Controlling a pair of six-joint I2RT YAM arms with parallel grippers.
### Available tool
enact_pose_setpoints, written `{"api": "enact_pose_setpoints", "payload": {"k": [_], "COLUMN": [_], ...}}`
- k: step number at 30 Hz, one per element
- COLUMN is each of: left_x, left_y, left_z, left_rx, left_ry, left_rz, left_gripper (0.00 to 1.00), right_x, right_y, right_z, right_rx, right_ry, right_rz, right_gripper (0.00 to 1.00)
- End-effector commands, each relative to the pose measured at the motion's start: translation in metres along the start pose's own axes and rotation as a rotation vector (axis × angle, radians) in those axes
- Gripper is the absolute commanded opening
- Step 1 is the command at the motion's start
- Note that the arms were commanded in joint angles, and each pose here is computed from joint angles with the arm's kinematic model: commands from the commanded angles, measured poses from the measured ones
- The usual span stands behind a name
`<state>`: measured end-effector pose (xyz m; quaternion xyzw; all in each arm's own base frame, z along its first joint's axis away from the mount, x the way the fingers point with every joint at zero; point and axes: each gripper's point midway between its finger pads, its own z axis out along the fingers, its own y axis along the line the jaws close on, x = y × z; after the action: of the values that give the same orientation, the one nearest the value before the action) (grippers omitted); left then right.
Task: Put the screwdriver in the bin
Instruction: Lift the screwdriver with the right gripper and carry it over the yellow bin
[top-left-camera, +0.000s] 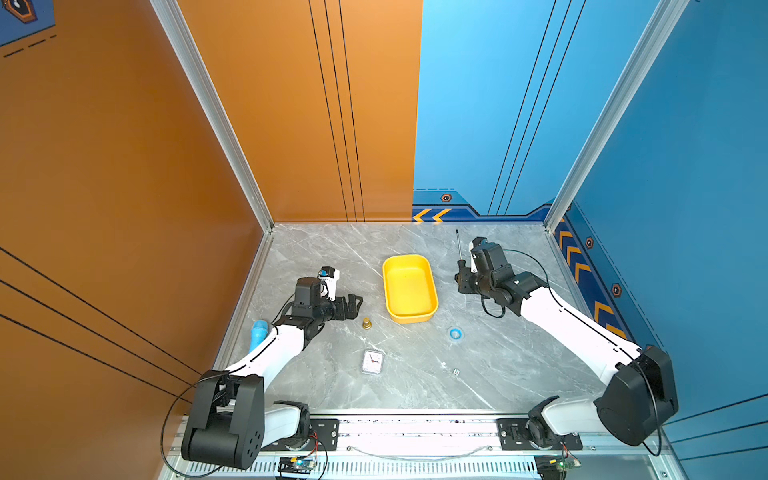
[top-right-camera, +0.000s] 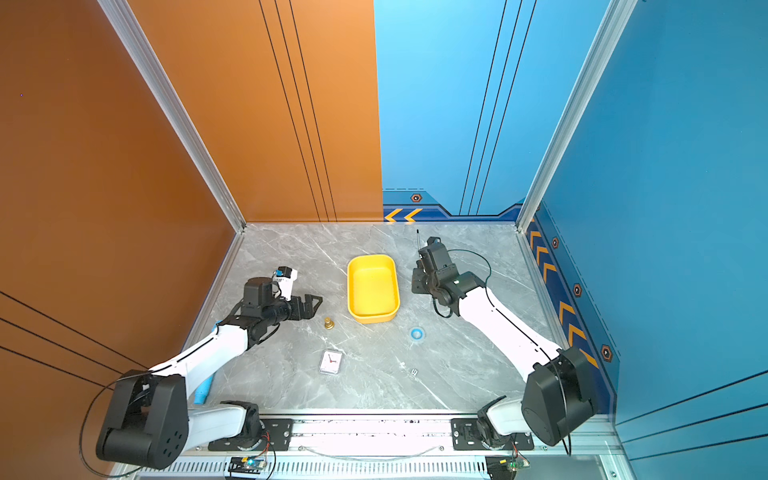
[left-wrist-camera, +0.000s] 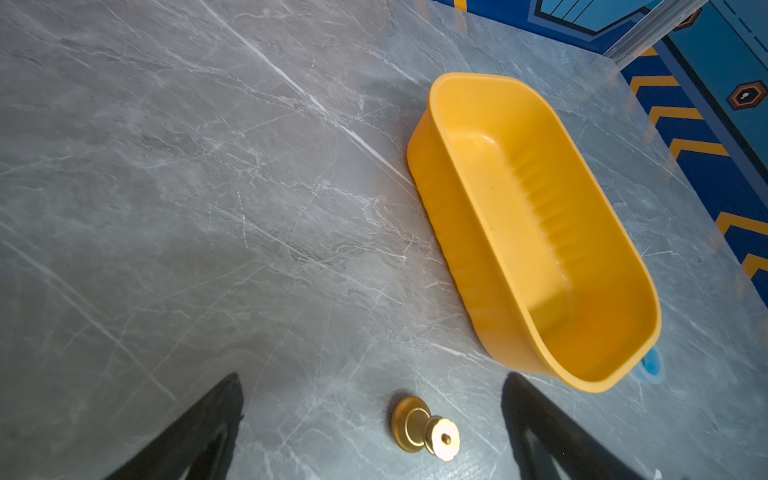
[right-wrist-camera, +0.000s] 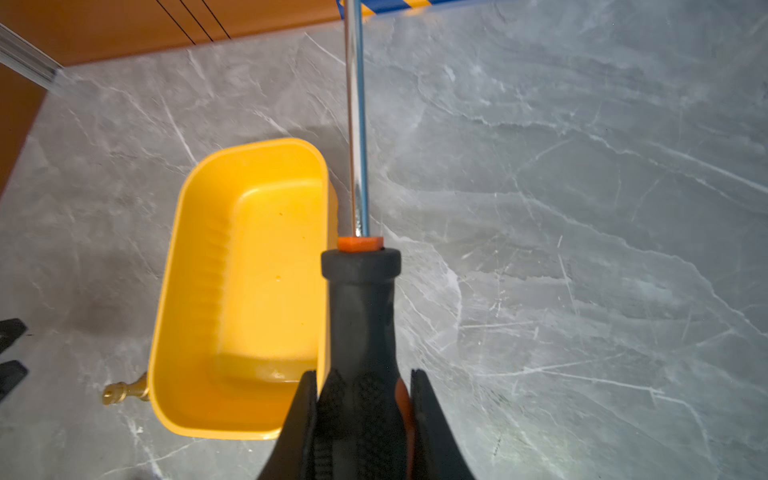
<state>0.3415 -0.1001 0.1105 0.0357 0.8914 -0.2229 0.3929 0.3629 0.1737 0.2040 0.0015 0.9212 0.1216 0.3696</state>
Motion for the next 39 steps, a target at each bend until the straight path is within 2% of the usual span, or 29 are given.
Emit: {"api": "enact_pose_setpoints", "payload": {"k": [1, 8, 16, 24, 39], "left_x": [-0.012, -0.014, -0.012, -0.014, -0.013], "left_y": [-0.012, -0.015, -0.014, -0.013, -0.012], "left_z": [0.0, 0.0, 0.0, 0.0, 0.001], "left_rx": [0.052, 0.063, 0.063, 0.072, 0.083], "left_ry": [-0.012, -0.014, -0.01, -0.021, -0.017], "left_rz": [0.012, 0.011, 0.009, -0.011, -0.013], "left_gripper": [0.98, 0.98, 0.98, 0.98, 0.98], "right_x": [-0.009, -0.016, 0.01, 0.043, 0.075], "right_y": [0.011, 0.057, 0.102, 0.106, 0.103], "right_z": [-0.014, -0.006, 0.025, 0.053, 0.087], "right_rx": [0.026, -0.027, -0.039, 0.051, 0.146], "right_ry": [-0.01, 0.019, 0.107, 0.178, 0.26], "right_rz": [0.023, -0.016, -0.059, -0.024, -0.015], "right_gripper": [0.0, 0.0, 0.0, 0.0, 0.0]}}
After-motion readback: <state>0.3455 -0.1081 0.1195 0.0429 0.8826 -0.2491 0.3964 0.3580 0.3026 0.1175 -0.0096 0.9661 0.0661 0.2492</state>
